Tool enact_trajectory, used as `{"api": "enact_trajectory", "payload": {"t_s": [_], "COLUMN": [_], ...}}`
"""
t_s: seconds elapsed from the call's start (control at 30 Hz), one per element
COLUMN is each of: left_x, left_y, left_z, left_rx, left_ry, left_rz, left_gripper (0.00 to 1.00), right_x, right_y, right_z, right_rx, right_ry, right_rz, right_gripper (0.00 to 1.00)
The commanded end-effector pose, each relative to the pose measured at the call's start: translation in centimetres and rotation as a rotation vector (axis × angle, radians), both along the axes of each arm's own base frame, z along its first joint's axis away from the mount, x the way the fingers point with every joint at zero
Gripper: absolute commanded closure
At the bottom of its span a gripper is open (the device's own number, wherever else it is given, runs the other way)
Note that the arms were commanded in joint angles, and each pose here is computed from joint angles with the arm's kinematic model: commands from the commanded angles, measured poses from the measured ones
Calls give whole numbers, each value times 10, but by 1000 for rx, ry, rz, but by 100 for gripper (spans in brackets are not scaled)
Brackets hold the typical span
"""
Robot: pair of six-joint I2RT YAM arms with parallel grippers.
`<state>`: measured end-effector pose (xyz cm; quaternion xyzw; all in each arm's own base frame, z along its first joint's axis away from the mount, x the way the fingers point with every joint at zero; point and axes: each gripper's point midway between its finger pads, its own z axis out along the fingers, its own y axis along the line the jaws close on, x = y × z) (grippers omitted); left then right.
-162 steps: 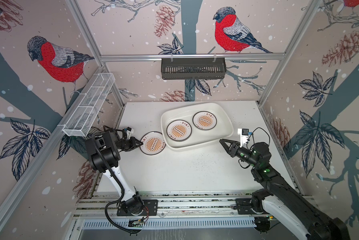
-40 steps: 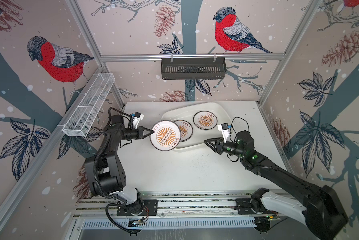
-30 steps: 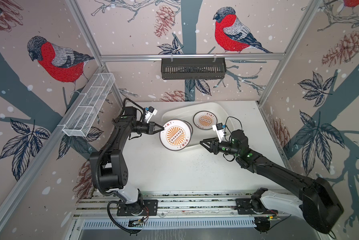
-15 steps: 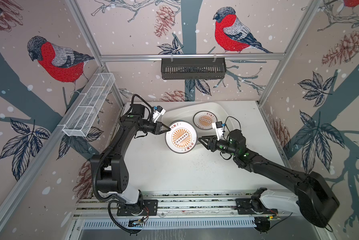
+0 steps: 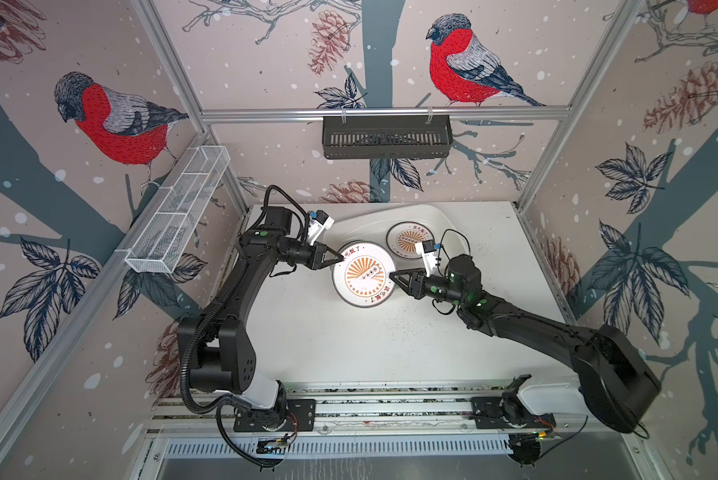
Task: Place the plates into the plastic bin on the countertop
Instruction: 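Close the right gripper on the upright plate's edge beside the left gripper, then carry the plate over the bin with the right gripper while the left gripper releases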
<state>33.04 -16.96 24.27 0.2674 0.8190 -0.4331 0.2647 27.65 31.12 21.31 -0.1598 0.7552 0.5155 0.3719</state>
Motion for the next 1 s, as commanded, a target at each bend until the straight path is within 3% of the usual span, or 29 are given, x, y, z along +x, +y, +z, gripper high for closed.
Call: {"api": "enact_trajectory", "payload": {"t_s": [0.0,0.77,0.87,0.97], "left_x": [-2,-14,-14,-14], "left_y": [-3,-7,-7,-6], "left_z": [9,16,17,17], "left_rx": [-16,23,26,29], "left_ry": [-39,-110,-121,-126], "left_rz": [-17,-10,-4,1], "left_gripper": [100,100,94,79], "right_x": [0,0,0,0], "right_y": [4,7,7,8], "right_z": [11,12,13,14], "right_rx": [34,57,60,62], "right_ry": [-30,-28,-29,-31], "right_rz": [15,28,31,32], "right_gripper": [68,92,94,95]}}
